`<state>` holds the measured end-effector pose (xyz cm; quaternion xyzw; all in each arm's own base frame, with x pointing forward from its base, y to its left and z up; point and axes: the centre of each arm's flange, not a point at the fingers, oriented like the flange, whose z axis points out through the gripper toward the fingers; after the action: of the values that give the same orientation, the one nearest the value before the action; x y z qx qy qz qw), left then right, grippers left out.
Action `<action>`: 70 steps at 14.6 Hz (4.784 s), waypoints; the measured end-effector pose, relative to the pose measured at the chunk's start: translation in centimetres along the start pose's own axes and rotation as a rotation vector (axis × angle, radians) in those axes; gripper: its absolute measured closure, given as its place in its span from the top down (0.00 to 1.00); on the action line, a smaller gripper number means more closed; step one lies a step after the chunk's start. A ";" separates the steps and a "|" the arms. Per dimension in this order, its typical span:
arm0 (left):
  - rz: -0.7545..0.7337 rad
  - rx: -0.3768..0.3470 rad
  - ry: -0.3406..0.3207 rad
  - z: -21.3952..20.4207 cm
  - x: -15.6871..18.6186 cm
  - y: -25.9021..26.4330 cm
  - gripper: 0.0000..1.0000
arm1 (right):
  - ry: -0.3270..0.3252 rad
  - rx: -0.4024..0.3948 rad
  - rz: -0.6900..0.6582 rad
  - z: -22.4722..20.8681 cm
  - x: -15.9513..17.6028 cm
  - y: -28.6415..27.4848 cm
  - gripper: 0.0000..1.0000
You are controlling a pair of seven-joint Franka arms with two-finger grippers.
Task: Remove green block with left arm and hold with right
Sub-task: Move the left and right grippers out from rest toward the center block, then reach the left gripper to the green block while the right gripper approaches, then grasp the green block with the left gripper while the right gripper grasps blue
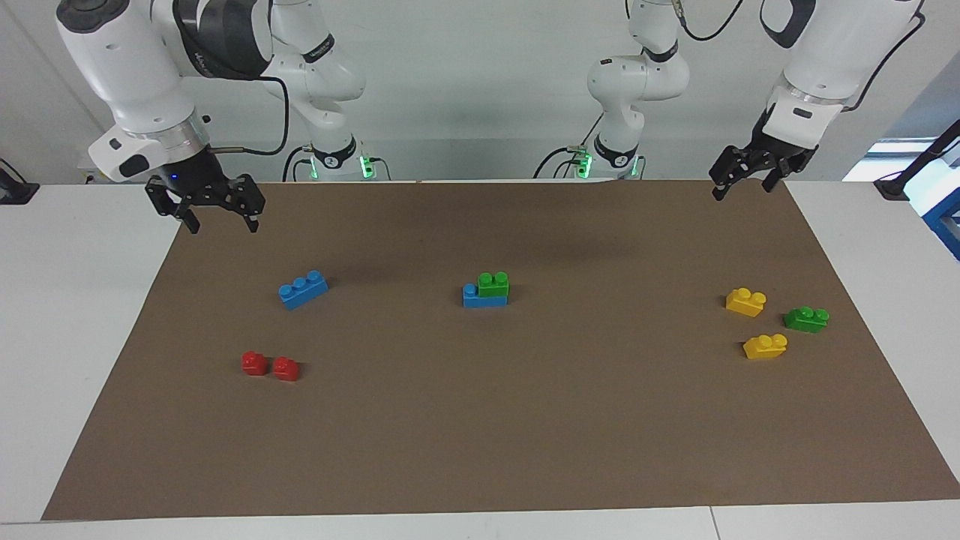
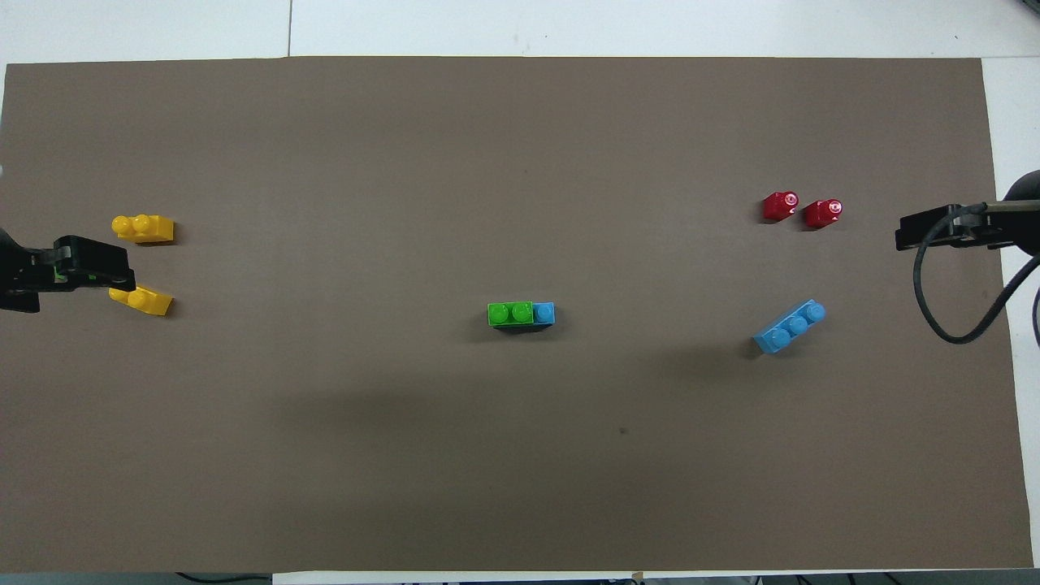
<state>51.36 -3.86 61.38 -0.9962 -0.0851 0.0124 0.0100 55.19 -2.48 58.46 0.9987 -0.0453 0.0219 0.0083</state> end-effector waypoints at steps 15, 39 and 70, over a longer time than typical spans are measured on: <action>-0.665 -0.048 -0.008 1.8 -5.0 10.1 1.00 | -0.343 0.301 1.067 4.4 -2.1 -5.6 1.00; -1.319 -0.104 -0.020 12.8 -12.0 26.6 1.00 | -0.647 0.400 1.307 16.2 -4.6 -17.0 1.00; -1.512 -0.106 -0.047 22.7 -9.7 36.2 1.00 | -0.570 0.515 1.397 28.0 -5.3 -26.8 1.00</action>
<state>47.33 -40.79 38.15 -0.6651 -0.7457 0.0193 -0.0341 53.52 24.19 29.82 0.6768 -0.6549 -0.2243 -0.2504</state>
